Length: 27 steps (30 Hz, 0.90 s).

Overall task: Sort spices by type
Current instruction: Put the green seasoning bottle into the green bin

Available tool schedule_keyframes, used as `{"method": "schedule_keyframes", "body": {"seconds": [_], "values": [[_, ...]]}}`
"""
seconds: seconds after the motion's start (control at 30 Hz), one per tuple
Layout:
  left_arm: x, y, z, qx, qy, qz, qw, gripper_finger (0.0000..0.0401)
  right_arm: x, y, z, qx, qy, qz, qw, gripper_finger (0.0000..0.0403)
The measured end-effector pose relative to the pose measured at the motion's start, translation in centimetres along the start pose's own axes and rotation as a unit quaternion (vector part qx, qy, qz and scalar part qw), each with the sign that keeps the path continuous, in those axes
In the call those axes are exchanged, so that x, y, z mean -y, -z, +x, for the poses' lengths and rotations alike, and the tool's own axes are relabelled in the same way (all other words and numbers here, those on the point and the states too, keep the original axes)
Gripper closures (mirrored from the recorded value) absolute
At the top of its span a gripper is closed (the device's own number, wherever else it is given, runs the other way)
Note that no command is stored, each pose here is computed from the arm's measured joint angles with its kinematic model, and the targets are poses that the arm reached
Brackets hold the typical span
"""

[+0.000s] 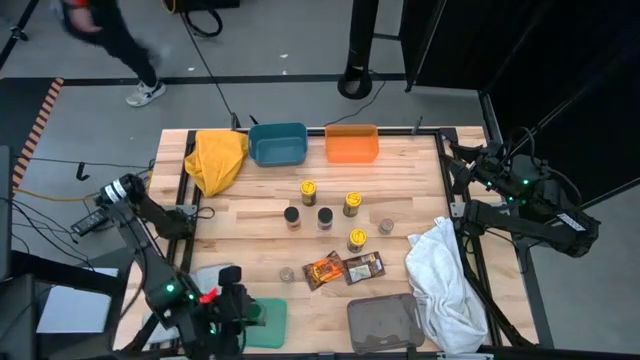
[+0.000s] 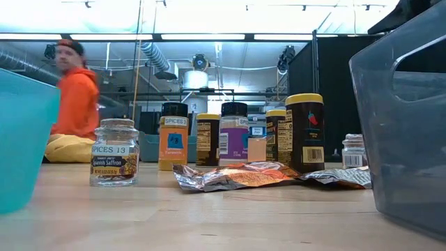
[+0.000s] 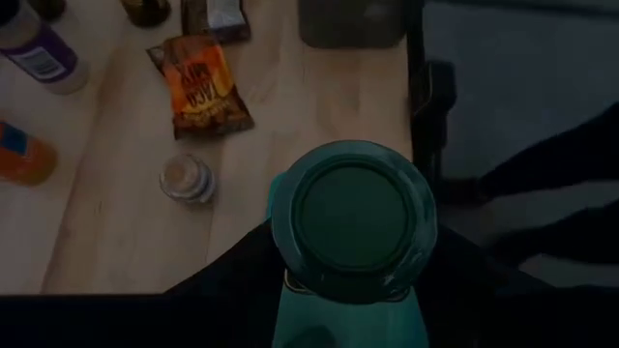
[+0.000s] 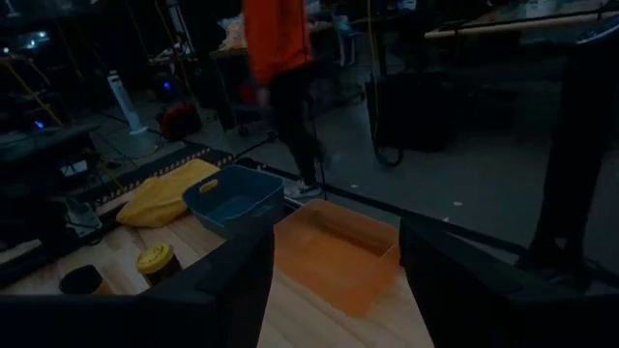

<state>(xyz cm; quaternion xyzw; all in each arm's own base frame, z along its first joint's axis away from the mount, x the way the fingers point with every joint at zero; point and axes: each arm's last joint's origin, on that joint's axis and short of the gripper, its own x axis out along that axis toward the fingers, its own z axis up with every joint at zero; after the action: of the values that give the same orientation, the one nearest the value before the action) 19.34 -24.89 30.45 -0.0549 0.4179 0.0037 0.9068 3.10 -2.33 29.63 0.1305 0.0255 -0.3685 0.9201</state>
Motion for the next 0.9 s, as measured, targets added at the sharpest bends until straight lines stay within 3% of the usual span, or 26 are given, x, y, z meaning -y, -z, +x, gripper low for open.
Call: {"method": "schedule_keyframes", "body": {"seconds": [0.4, 0.9], "values": [[1.6, 1.6, 3.4, 0.004, -0.061, 0.040, 0.997, 0.0215, 0.0, 0.0, 0.0, -0.001, 0.000, 0.028, 1.000, 0.0173], [3.1, 3.2, 4.6, 0.027, -0.075, 0.013, 0.997, 0.0215, 0.0, 0.0, 0.0, -0.001, 0.000, 0.033, 0.999, 0.0175]]}}
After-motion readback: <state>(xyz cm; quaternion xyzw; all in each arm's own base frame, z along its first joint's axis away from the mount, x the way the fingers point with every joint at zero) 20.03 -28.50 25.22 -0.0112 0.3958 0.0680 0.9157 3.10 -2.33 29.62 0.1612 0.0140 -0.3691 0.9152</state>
